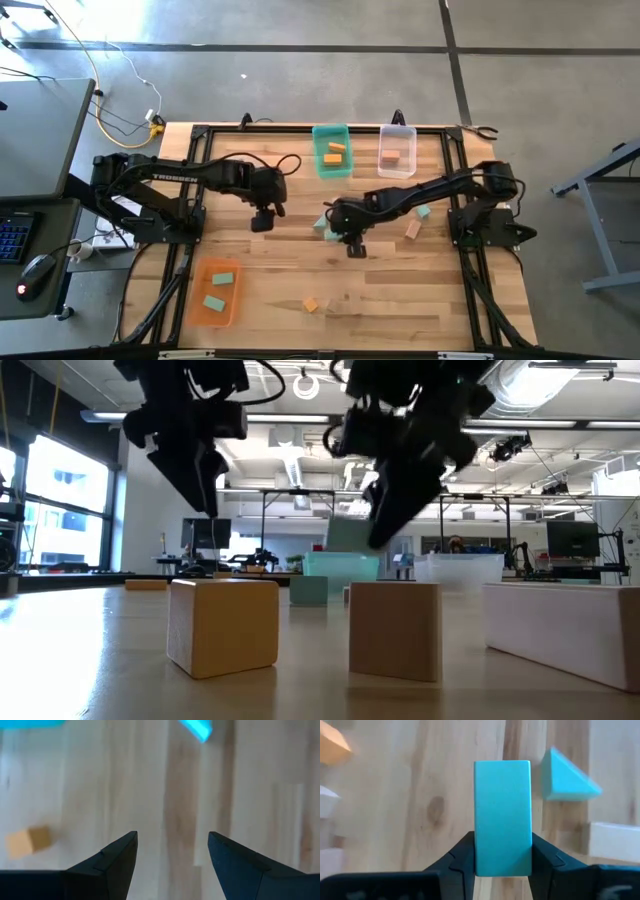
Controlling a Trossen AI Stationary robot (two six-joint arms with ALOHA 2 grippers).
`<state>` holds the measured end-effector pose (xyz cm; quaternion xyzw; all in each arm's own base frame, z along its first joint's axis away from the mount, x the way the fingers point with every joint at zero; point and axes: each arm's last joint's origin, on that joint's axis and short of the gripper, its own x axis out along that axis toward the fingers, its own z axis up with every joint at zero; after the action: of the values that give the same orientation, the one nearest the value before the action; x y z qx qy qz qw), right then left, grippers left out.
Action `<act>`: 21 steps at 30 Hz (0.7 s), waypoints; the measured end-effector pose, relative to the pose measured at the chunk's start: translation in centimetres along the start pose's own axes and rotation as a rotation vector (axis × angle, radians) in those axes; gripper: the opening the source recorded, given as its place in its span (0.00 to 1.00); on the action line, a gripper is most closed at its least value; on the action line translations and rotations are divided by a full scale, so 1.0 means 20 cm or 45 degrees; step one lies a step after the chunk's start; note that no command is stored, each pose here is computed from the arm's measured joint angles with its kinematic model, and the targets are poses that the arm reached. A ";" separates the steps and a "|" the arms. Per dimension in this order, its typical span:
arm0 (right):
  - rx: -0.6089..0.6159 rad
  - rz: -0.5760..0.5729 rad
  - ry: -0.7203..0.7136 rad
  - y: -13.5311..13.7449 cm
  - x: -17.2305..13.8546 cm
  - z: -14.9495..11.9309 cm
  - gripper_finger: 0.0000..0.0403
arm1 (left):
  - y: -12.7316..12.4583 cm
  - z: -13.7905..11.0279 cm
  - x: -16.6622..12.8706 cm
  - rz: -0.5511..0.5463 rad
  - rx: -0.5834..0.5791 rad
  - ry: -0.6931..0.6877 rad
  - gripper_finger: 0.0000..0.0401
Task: Sort & place blocks by color
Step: Put the light blue block into the orange bin
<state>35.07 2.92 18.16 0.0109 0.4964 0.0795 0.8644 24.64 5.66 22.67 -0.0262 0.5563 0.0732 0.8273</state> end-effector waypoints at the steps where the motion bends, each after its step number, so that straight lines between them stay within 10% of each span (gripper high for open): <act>1: -0.004 0.001 -0.024 0.00 -0.03 0.01 0.26 | -0.01 0.01 0.00 -0.019 0.022 -0.026 0.58; 21: -0.025 -0.170 -0.482 0.03 -0.45 0.13 0.26 | -0.13 0.26 -0.08 -0.105 0.184 -0.730 0.58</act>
<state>32.77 2.31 27.27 -0.0158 0.3237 0.0233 0.9457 29.26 3.61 26.03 0.0321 0.3021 0.0041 0.9527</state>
